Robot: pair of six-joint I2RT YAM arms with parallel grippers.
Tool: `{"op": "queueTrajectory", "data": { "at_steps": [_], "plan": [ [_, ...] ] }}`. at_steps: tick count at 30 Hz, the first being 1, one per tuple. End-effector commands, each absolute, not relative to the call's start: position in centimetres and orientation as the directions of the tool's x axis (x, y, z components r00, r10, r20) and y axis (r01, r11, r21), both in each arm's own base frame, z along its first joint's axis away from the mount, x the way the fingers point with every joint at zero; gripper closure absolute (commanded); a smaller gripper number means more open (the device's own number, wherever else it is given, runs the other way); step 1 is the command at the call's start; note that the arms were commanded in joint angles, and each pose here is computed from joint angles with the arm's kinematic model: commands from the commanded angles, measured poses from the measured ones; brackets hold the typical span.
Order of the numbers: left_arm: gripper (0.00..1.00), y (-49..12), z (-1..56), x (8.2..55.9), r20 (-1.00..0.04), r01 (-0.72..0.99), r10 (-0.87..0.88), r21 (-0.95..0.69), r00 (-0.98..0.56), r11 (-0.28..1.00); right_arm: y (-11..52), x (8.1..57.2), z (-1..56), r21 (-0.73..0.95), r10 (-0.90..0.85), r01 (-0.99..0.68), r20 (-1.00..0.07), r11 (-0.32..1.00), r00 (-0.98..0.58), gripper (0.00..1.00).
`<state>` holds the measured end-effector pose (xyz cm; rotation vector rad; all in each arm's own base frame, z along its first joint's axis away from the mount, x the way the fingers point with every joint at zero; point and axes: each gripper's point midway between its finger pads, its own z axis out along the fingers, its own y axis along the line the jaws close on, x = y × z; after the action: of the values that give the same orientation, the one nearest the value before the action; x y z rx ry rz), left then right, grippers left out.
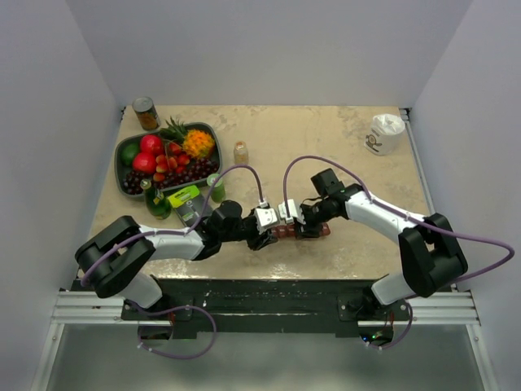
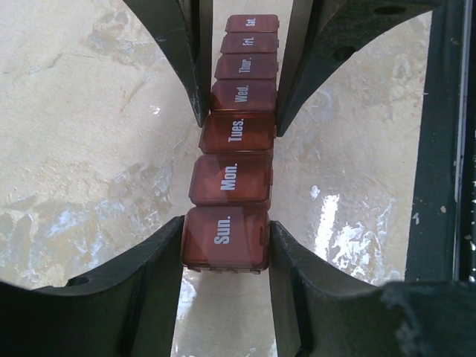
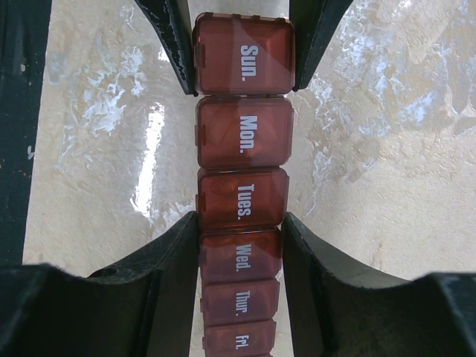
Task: Sort the pills into containers
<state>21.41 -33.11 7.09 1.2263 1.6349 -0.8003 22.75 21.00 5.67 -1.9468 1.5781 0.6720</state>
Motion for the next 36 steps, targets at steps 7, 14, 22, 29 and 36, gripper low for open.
{"op": "queueTrajectory", "data": {
  "at_steps": [7,14,22,29,36],
  "plan": [
    [0.85,-34.1,9.5,20.7,-0.956,0.96,0.244,-0.096,-0.163,0.264,21.1,23.9,6.1,-0.19,-0.708,-0.968,-0.662,-0.162,0.248,1.0],
    [0.85,-34.0,9.0,20.8,-0.936,0.945,0.245,-0.186,-0.254,0.27,21.2,24.2,5.7,-0.208,-0.717,-0.965,-0.647,-0.161,0.259,1.0],
    [0.85,-33.5,7.2,20.9,-0.885,0.91,0.282,-0.283,-0.37,0.304,21.3,24.3,5.4,-0.215,-0.726,-0.963,-0.636,-0.16,0.262,1.0],
    [0.78,-32.7,6.1,21.8,-0.83,0.843,0.255,-0.392,-0.497,0.369,21.5,24.3,5.2,-0.221,-0.732,-0.962,-0.627,-0.164,0.268,1.0],
    [0.47,-31.9,7.3,22.7,-0.793,0.767,0.137,-0.506,-0.594,0.395,21.4,24.2,5.0,-0.215,-0.736,-0.963,-0.623,-0.165,0.265,1.0]
  ]
}}
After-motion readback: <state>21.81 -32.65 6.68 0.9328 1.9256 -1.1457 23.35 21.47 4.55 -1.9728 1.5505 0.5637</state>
